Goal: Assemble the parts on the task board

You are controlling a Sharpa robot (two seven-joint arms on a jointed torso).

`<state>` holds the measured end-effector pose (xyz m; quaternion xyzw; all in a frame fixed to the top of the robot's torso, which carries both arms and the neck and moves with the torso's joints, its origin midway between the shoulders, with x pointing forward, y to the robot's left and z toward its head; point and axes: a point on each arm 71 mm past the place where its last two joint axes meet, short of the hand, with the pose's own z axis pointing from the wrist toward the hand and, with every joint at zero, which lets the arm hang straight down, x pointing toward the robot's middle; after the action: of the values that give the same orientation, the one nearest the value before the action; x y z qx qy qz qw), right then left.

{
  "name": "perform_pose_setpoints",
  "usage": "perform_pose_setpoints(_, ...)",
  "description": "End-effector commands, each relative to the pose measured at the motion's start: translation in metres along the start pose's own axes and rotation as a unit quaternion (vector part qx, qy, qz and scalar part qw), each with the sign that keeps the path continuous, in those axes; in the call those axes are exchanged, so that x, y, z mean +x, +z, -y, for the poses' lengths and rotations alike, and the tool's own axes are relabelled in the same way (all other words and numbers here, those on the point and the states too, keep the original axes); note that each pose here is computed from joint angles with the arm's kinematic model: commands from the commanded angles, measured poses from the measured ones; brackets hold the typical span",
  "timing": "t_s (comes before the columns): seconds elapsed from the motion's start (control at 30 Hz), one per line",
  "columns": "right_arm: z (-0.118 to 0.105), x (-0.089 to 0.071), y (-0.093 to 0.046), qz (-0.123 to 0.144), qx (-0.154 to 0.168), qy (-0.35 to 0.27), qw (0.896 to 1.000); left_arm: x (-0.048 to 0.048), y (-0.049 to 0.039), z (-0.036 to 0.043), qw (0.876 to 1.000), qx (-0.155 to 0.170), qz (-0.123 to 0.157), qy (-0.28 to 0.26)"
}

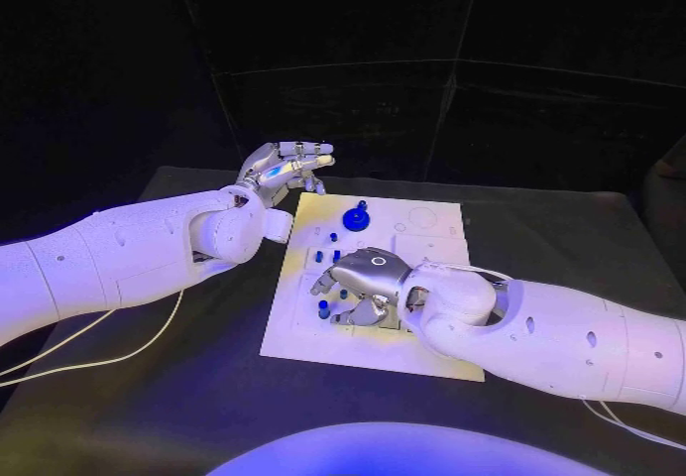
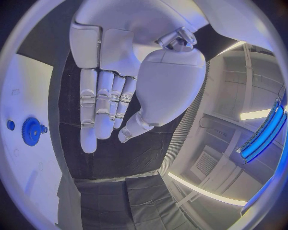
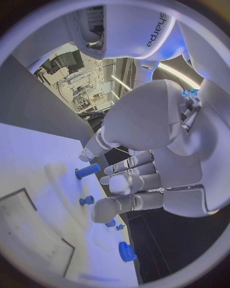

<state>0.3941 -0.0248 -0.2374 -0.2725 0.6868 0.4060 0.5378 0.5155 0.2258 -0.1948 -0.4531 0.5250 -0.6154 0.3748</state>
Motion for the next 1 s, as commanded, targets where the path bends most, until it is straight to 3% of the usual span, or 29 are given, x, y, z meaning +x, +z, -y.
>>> perform_pose_setpoints(0.03,0.005,-0.011,-0.013,0.051,0.003,0.04,0.998,0.0003,0.0003,0.0012,1.0,0.002,-0.005,-0.003)
perform_pose_setpoints(0.13,0.017,-0.019,-0.029,0.057,0.033,0.069,0.995,0.0003,0.0001,0.0012,1.0,0.001,-0.006,-0.004)
perform_pose_setpoints(0.23,0.042,-0.031,-0.054,0.062,0.102,0.127,0.985,0.0001,-0.0006,0.0012,1.0,0.001,-0.007,-0.004)
perform_pose_setpoints(0.5,0.088,-0.037,-0.124,0.041,0.268,0.218,0.938,-0.0016,-0.0037,-0.0006,1.0,-0.003,-0.007,-0.003)
perform_pose_setpoints(0.73,0.101,-0.035,-0.152,0.011,0.347,0.185,0.92,-0.0008,-0.0049,-0.0021,1.0,-0.006,-0.01,-0.004)
perform_pose_setpoints(1.0,0.098,-0.028,-0.164,-0.015,0.379,0.141,0.915,-0.0029,-0.0062,-0.0021,1.0,-0.007,-0.009,-0.003)
